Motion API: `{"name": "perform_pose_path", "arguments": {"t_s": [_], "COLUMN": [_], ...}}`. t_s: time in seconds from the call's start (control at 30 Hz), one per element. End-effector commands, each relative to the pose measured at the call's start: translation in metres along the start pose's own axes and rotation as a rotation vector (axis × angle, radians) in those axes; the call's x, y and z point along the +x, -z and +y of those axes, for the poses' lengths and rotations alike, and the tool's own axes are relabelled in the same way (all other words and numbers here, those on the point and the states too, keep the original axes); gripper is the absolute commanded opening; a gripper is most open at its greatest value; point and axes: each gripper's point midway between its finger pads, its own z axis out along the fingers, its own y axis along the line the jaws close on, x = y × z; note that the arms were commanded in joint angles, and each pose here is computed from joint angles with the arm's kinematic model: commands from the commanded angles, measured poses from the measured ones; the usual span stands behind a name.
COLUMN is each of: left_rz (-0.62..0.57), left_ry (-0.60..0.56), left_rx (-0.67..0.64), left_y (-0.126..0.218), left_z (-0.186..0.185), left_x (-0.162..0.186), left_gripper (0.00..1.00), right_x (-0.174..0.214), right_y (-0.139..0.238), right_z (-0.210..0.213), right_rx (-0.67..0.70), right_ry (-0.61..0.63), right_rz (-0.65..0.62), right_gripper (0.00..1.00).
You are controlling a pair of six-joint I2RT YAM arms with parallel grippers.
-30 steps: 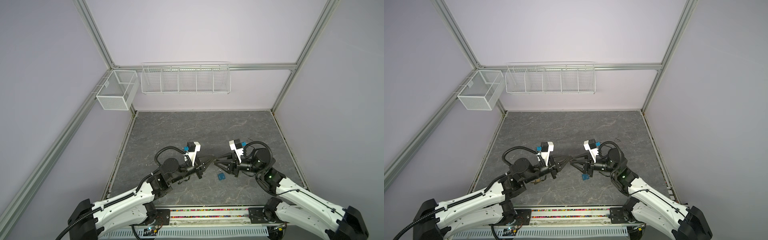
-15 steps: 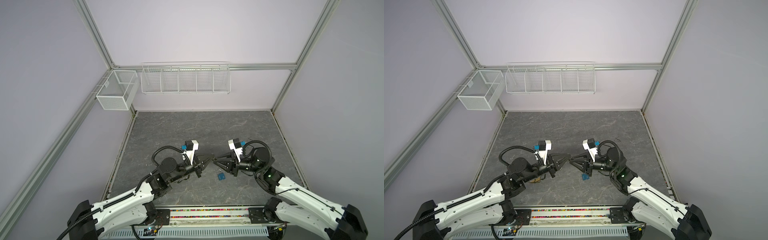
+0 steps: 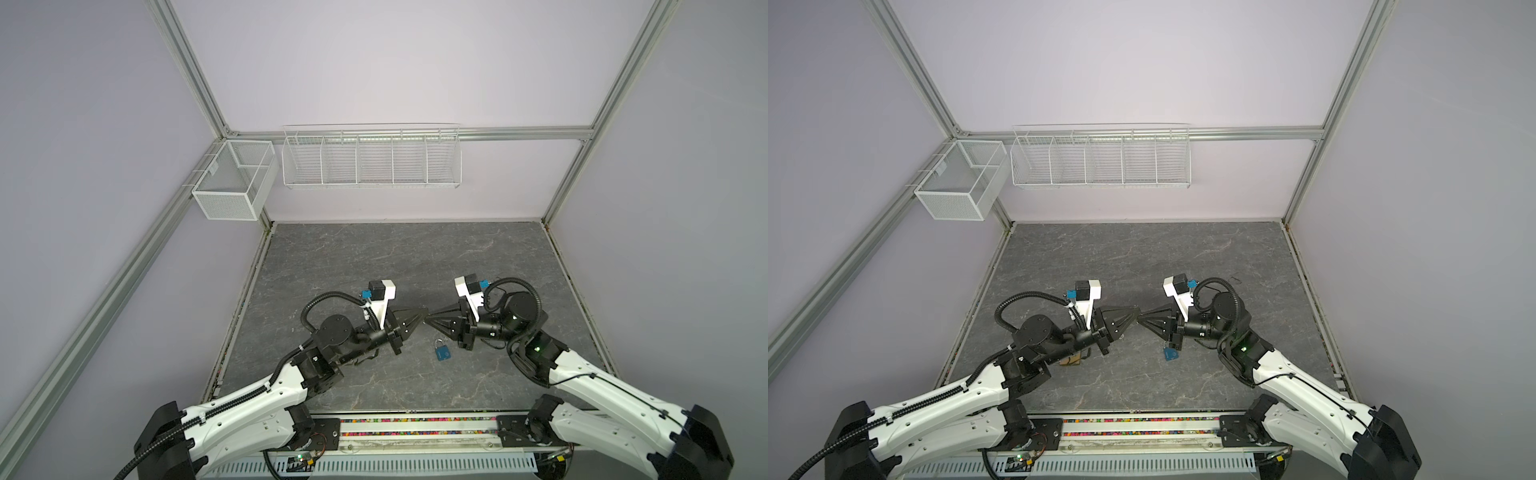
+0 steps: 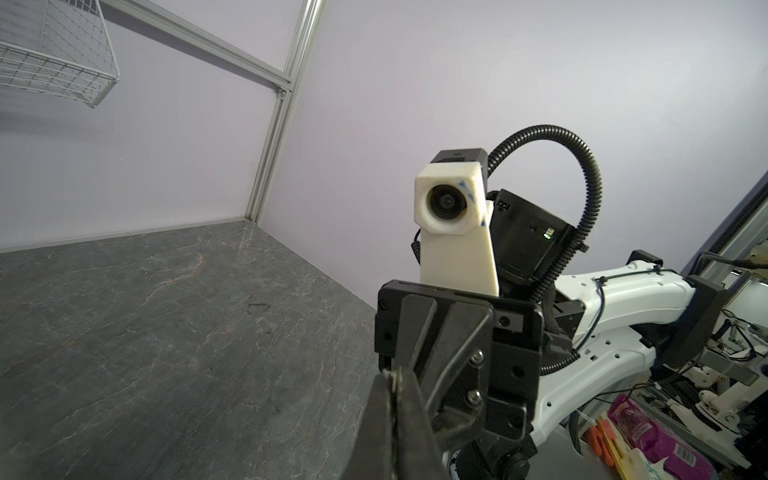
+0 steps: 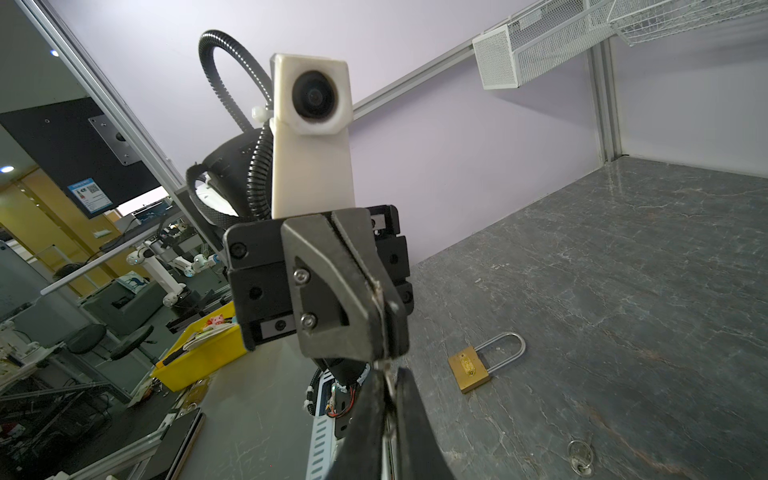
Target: Unlock with the key
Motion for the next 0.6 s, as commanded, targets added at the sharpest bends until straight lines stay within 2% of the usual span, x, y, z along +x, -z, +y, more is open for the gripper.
{"name": "perform_pose_path", "arguments": {"t_s": [0.0, 0.13, 0.17, 0.27, 0.3, 0.43, 0.5, 0.57], "left_rz": [-0.028, -0.033, -0.037, -0.062, -0.069, -0.089, -0.077, -0.028], "left_ry": [0.004, 0.009, 0.012, 0.021, 0.022, 0.021, 0.034, 0.073], "left_rx": [0.008, -0.011, -0.023, -0.068, -0.085, -0.199, -0.302, -0.448], "left_y": [0.003, 0.005, 0.006, 0.010, 0.012, 0.022, 0.026, 0.029], "left_z": [-0.002, 0.002, 0.004, 0.012, 0.015, 0.033, 0.049, 0.071], "left_x": [-0.007, -0.007, -0.007, -0.010, -0.010, -0.014, -0.013, -0.008], "left_gripper": [0.00, 0.00, 0.11, 0.61, 0.72, 1.00, 0.99, 0.99], "right_x": [-0.009, -0.010, -0.010, -0.008, -0.007, 0.006, 0.017, 0.039], "right_y": [-0.001, 0.001, 0.001, 0.002, 0.003, 0.010, 0.019, 0.040], "right_z": [0.010, 0.011, 0.011, 0.008, 0.006, -0.008, -0.023, -0.057], "right_rx": [-0.024, -0.024, -0.023, 0.001, 0.013, 0.114, 0.214, 0.447], "right_ry": [0.036, 0.039, 0.039, 0.032, 0.030, 0.007, -0.006, -0.051], "right_rz": [-0.017, -0.022, -0.023, -0.021, -0.020, 0.025, 0.051, 0.117], "right_gripper": [0.07, 0.07, 0.06, 0.07, 0.07, 0.07, 0.07, 0.07]}}
